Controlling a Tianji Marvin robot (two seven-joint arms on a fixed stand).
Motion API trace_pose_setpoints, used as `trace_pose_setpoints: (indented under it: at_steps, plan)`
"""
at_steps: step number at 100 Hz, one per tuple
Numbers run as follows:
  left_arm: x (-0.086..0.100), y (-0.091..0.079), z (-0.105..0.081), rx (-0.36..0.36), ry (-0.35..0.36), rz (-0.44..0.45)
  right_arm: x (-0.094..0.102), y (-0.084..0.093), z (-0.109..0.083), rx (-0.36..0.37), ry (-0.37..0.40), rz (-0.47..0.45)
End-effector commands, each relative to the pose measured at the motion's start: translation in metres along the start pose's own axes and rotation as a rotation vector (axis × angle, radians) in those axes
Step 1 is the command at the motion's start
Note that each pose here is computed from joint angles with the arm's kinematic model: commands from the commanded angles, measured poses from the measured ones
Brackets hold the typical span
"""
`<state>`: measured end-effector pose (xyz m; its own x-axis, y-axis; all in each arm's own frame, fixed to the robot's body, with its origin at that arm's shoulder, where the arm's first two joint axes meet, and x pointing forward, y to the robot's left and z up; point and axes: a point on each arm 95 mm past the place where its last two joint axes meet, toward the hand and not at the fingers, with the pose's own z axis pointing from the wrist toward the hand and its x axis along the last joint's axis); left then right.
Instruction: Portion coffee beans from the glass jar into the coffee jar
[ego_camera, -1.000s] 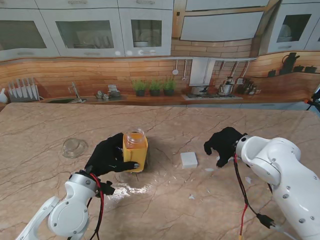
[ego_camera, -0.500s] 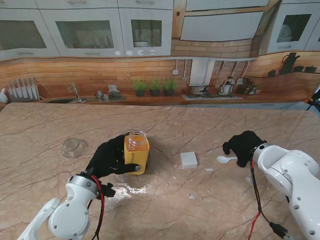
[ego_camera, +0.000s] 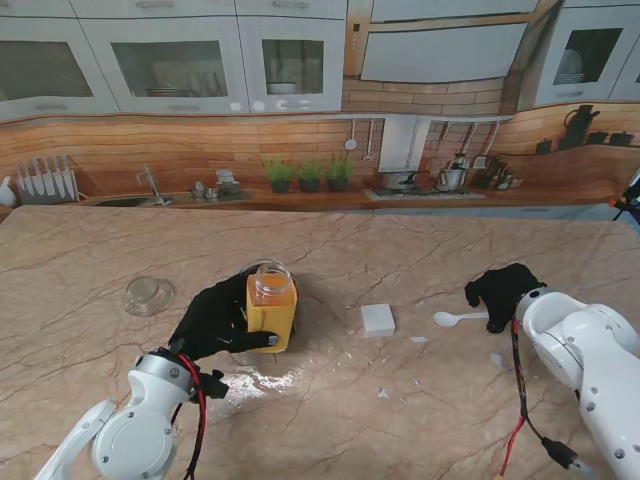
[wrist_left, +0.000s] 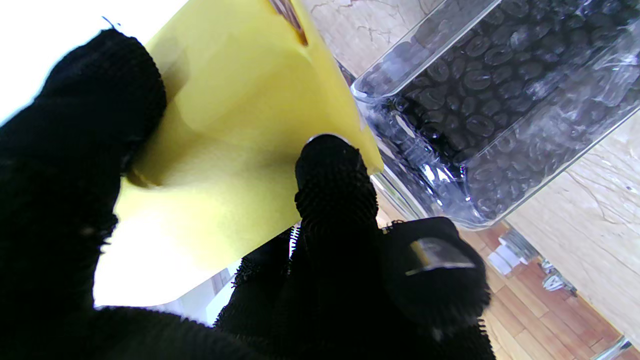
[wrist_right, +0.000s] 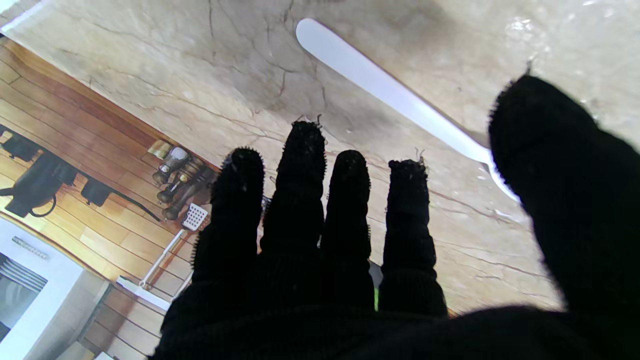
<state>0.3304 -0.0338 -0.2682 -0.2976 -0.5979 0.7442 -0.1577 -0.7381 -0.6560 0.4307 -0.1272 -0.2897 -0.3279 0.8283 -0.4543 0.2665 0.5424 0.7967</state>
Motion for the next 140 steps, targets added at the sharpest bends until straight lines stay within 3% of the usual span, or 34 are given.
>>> trace_pose_setpoints:
  at_steps: [1, 35, 140]
  plan:
    - [0.004, 0.001, -0.001, -0.002, 0.006, -0.009, -0.001, 0.0, 0.003, 0.009, 0.0, 0.005]
    - [0.005, -0.001, 0.0, 0.001, 0.008, -0.013, 0.006, -0.007, 0.022, 0.059, 0.02, 0.03]
    - [0.003, -0.006, 0.001, 0.018, 0.013, -0.006, 0.031, -0.03, 0.049, -0.004, 0.026, 0.057]
